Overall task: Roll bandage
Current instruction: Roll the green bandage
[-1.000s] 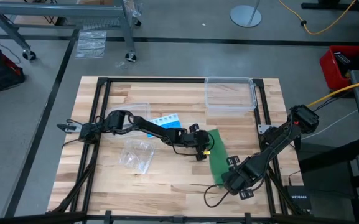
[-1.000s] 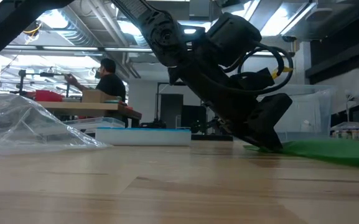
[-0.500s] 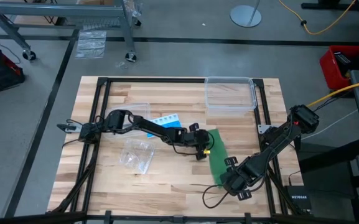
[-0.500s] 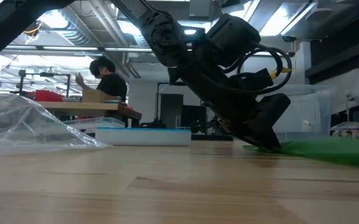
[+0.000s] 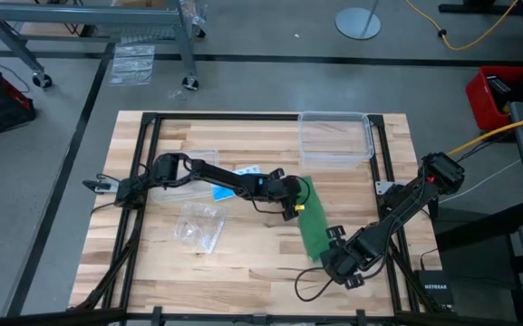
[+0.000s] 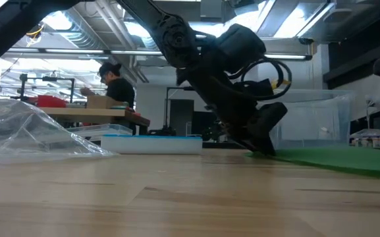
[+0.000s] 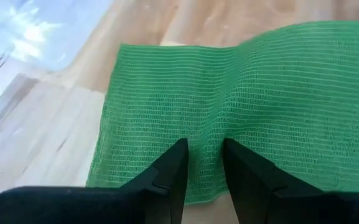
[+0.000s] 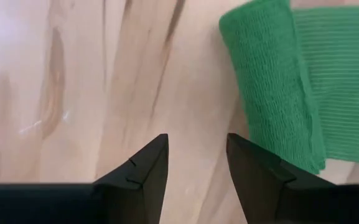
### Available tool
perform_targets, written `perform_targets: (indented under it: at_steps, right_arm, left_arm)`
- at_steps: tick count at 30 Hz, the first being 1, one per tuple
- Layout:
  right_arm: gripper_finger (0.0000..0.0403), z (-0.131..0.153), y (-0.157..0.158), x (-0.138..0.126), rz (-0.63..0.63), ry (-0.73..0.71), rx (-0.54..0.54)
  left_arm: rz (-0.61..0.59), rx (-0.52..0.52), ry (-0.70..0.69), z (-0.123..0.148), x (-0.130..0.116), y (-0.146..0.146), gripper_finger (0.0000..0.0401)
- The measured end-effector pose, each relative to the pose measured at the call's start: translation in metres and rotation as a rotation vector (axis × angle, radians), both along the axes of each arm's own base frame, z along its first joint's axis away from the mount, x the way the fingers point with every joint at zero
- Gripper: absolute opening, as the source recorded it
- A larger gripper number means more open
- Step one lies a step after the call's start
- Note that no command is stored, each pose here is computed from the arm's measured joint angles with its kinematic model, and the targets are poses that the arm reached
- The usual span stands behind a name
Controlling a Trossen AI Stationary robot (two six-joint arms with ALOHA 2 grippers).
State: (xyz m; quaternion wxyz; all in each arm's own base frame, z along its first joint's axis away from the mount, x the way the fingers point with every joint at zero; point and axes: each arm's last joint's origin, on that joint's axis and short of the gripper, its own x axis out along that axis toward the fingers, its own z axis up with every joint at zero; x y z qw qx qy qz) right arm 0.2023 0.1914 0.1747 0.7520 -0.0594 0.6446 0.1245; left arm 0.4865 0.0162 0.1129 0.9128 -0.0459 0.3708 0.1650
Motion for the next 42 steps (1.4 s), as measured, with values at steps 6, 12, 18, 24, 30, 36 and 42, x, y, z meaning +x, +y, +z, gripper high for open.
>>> perform_targets:
  at_steps: [6, 12, 18, 24, 30, 36, 42]
  right_arm:
    - [0.0165, 0.0, -0.002, 0.002, -0.009, -0.06, -0.065]
    - [0.0165, 0.0, -0.004, 0.003, -0.02, -0.102, -0.113]
    - [0.0165, 0.0, -0.004, 0.003, -0.021, -0.104, -0.118]
    - [0.0165, 0.0, -0.011, 0.009, -0.052, -0.074, -0.088]
    - [0.0154, 0.0, -0.018, 0.016, -0.038, -0.052, -0.065]
    - [0.0086, 0.0, -0.018, 0.016, -0.035, -0.041, -0.05]
    - [0.0017, 0.0, -0.019, 0.016, -0.04, -0.063, -0.077]
  left_arm:
    - [0.03, -0.018, 0.059, -0.002, -0.005, 0.002, 0.0095]
    - [0.028, -0.018, 0.063, -0.002, -0.005, 0.0, 0.0095]
    - [0.028, -0.02, 0.062, -0.002, -0.005, 0.0, 0.0095]
    - [0.025, -0.021, 0.063, -0.002, -0.005, 0.0, 0.0095]
    - [0.021, -0.022, 0.063, -0.002, -0.005, -0.002, 0.0095]
    - [0.021, -0.023, 0.063, -0.002, -0.005, -0.002, 0.0095]
    - [0.02, -0.023, 0.063, -0.002, -0.005, -0.002, 0.0095]
